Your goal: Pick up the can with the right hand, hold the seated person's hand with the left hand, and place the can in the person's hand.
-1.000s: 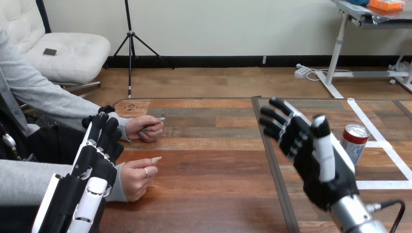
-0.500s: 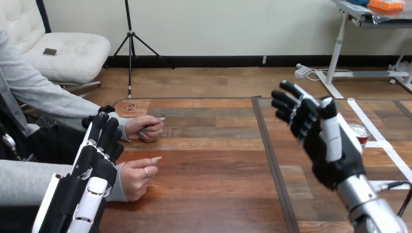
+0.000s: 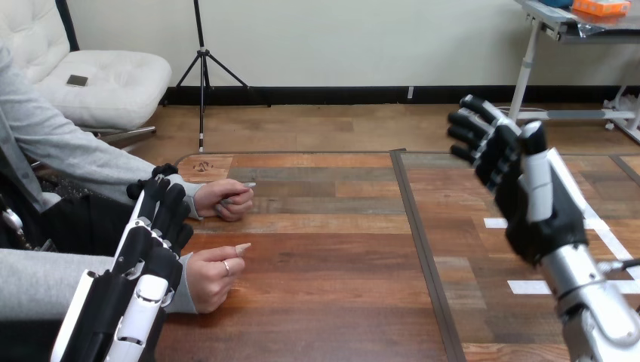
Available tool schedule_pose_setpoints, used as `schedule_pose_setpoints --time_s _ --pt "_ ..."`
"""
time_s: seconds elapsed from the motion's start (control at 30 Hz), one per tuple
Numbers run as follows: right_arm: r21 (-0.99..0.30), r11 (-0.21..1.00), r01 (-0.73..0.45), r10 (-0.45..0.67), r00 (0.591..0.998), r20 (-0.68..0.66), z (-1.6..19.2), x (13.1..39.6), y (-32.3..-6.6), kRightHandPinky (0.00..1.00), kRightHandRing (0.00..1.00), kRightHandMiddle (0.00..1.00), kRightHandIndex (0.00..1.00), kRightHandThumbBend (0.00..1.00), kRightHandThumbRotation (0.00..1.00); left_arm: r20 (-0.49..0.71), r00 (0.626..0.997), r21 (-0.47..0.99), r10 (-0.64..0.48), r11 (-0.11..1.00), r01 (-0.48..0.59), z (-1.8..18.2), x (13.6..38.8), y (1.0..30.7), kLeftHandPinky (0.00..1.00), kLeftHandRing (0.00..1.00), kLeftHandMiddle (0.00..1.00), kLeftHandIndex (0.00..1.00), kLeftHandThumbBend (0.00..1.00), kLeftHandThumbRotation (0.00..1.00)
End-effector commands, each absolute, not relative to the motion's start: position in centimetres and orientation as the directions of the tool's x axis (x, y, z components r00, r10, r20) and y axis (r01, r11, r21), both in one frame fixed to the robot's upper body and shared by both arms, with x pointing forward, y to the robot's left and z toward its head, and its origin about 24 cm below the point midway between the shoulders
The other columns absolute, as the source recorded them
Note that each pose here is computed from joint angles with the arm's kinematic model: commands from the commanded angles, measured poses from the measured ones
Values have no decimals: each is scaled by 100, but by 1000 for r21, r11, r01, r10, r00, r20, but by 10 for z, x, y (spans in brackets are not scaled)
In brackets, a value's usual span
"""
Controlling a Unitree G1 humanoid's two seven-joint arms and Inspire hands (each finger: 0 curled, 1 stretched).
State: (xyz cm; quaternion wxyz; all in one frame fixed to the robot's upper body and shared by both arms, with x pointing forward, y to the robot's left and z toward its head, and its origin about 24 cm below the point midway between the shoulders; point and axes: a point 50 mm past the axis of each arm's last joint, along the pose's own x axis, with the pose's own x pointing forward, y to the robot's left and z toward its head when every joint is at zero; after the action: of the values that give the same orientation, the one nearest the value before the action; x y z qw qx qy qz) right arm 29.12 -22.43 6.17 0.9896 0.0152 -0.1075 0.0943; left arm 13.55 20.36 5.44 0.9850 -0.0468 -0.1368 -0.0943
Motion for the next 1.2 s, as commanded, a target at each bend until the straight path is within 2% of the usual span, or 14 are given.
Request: schedule_pose_setpoints --time_s 0.0,0.7,1.17 --pt "-33 985 -169 170 927 335 95 312 -226 91 90 89 91 85 99 367 909 -26 -198 975 223 73 146 203 100 100 100 100 51 75" --pt "-85 992 -90 112 941 319 103 332 -246 88 91 89 92 91 98 357 914 -33 -193 975 218 71 147 204 100 100 100 100 49 73" --pt "-92 995 -22 47 962 270 102 342 -263 94 92 90 93 91 96 352 913 -43 -206 971 236 68 147 207 100 100 100 100 48 73"
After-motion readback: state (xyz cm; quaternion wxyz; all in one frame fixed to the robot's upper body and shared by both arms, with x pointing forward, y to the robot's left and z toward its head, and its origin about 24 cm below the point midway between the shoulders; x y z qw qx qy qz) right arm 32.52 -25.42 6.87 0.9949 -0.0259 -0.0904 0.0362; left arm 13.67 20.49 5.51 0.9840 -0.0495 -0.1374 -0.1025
